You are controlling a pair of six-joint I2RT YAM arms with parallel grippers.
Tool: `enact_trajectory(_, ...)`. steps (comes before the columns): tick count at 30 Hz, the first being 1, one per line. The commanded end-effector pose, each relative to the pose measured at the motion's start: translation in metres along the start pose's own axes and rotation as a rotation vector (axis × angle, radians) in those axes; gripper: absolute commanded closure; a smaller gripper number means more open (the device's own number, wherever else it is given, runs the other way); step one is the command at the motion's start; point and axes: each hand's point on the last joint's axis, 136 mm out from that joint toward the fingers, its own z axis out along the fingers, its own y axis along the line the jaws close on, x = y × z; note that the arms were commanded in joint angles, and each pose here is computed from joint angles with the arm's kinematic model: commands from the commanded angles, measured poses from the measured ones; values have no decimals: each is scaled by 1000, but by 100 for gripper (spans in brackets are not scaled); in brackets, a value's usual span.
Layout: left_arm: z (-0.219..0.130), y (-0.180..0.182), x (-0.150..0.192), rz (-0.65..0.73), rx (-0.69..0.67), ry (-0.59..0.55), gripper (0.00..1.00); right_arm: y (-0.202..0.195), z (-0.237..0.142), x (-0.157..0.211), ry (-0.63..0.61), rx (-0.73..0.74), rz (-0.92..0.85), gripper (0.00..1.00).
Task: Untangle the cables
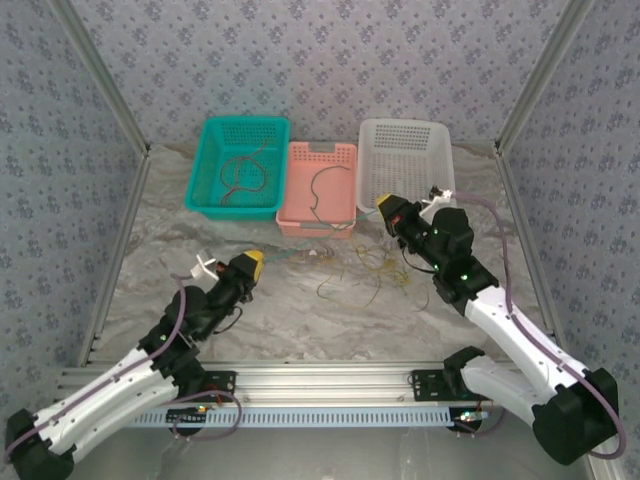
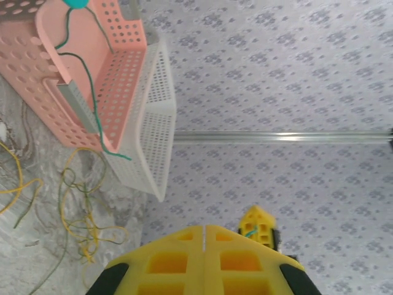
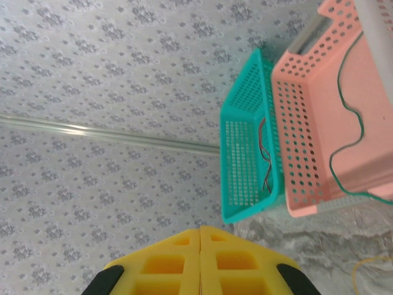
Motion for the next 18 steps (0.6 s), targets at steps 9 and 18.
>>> enact_trajectory(9, -28, 61, -57, -54, -193, -300, 100, -2, -31, -52, -275, -19, -19, 100)
enact_trajectory(18, -18, 15, -47, 198, -224, -231, 95, 36, -3, -43, -104, 59, -245, 100)
